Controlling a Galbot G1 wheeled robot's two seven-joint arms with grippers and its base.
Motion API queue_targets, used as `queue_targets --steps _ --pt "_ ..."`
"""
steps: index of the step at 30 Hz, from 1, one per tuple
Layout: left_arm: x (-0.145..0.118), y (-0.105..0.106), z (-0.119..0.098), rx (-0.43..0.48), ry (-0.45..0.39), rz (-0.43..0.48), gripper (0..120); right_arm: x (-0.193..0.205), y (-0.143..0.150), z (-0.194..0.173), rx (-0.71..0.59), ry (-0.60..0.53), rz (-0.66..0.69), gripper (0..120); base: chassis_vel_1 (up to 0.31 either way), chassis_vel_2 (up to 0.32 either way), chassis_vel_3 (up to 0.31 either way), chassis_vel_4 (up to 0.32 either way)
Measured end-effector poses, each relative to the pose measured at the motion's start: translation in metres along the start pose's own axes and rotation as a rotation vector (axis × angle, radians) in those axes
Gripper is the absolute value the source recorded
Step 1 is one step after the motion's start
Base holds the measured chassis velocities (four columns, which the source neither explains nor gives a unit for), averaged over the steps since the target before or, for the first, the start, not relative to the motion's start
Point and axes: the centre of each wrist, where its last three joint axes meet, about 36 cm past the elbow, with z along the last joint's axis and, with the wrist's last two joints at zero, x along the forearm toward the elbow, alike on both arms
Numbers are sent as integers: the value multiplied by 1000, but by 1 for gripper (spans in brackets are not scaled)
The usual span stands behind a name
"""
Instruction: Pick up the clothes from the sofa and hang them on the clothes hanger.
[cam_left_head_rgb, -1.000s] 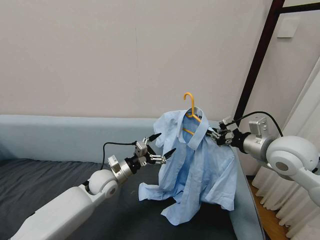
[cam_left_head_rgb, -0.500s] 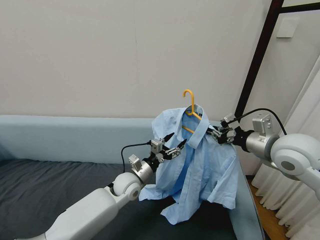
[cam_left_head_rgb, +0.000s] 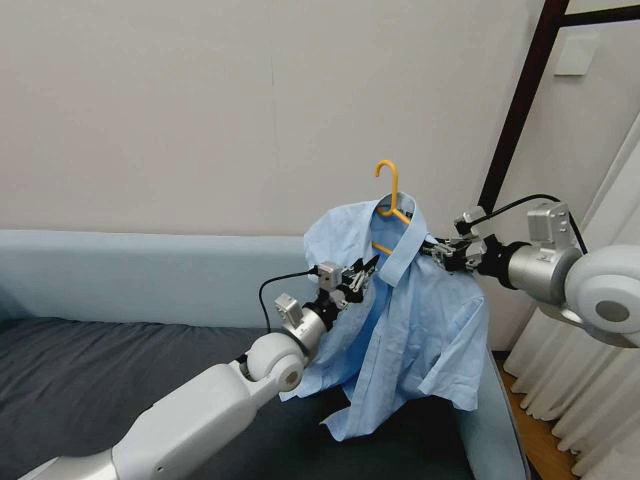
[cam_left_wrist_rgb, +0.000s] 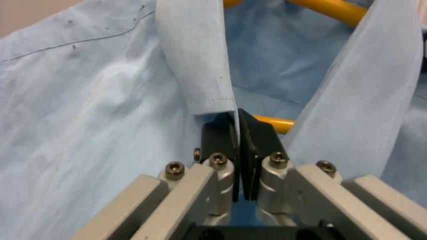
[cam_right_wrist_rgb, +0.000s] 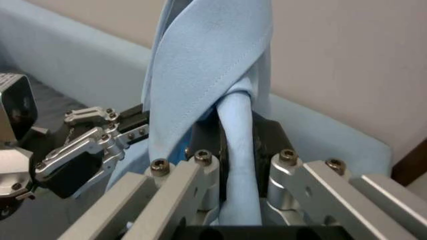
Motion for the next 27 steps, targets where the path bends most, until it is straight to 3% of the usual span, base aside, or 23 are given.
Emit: queue_targets --steps 7,17,22,27 --pt "-21 -25 -29 -17 -6 -66 0 17 -10 -23 -19 4 77 8 0 0 0 0" --pt "-36 -54 -78 -7 -26 -66 0 28 -18 -43 -33 -20 107 8 0 0 0 0" --pt "-33 -60 -88 -12 -1 -76 0 28 -24 -47 -37 -27 119 8 0 0 0 0" --pt "-30 -60 -81 -30 45 -113 0 27 -24 -44 -36 -20 117 8 0 0 0 0"
